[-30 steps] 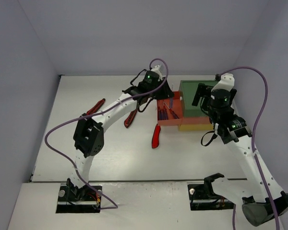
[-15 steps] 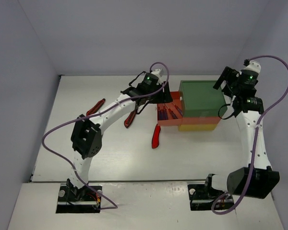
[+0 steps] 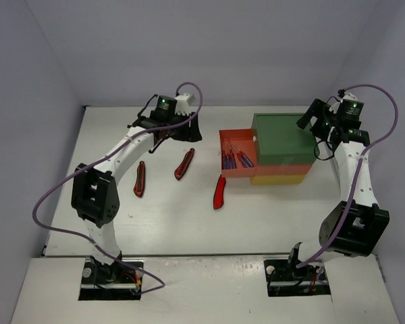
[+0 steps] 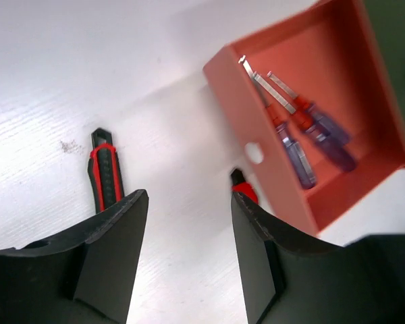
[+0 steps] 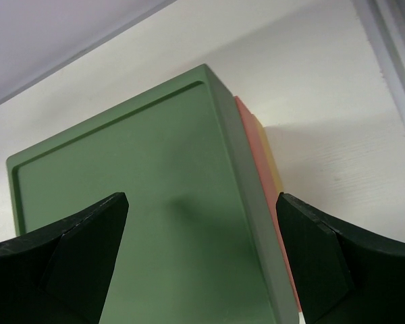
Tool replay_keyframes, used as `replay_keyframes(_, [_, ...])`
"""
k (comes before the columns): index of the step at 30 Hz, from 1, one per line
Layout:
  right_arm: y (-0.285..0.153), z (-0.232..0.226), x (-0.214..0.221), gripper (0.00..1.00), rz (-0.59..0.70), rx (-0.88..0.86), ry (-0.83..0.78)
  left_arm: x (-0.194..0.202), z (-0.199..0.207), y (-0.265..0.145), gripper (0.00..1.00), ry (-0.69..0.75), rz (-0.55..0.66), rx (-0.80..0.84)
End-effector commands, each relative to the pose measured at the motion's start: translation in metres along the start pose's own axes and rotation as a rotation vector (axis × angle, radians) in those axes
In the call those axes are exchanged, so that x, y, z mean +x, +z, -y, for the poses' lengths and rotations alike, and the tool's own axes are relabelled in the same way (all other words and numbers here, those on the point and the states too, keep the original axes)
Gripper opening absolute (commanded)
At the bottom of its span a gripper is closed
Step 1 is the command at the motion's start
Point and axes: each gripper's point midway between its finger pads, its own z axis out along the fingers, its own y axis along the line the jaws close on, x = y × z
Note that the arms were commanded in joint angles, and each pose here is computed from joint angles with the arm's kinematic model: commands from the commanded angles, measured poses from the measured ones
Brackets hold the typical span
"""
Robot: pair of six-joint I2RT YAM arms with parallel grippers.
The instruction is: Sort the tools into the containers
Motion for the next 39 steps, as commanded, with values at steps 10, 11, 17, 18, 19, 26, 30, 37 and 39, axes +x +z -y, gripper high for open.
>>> replay_keyframes(10, [-0.002,-0.017,-0.005,0.88,0.017,-0.114,-0.002,0.015,0.035,0.054,0.49,0.331,-0.042,0.175])
replay_keyframes(11, [-0.002,-0.017,-0.004,0.88,0.014,-0.116,0.0,0.015,0.039,0.058,0.49,0.342,-0.036,0.185])
replay_keyframes(17, [0.002,-0.015,0.008,0.88,-0.016,-0.121,0.012,-0.004,0.066,0.076,0.48,0.366,0.073,0.261])
replay_keyframes(18, [0.003,-0.015,0.01,0.88,-0.022,-0.121,0.017,-0.006,0.071,0.079,0.48,0.364,0.094,0.282])
replay_keyframes(19, [0.004,-0.014,0.012,0.87,-0.028,-0.122,0.02,-0.01,0.078,0.081,0.48,0.363,0.116,0.304])
replay_keyframes(26, [0.005,-0.015,0.016,0.87,-0.039,-0.129,0.035,-0.02,0.127,0.107,0.46,0.363,0.195,0.417])
replay_keyframes(30, [0.007,-0.015,0.018,0.87,-0.047,-0.134,0.04,-0.033,0.16,0.117,0.46,0.337,0.237,0.477])
replay_keyframes(37, [0.01,-0.013,0.029,0.86,-0.072,-0.137,0.035,-0.043,0.199,0.13,0.46,0.308,0.304,0.531])
replay_keyframes(39, [0.01,-0.013,0.03,0.86,-0.073,-0.141,0.032,-0.042,0.207,0.129,0.46,0.3,0.304,0.543])
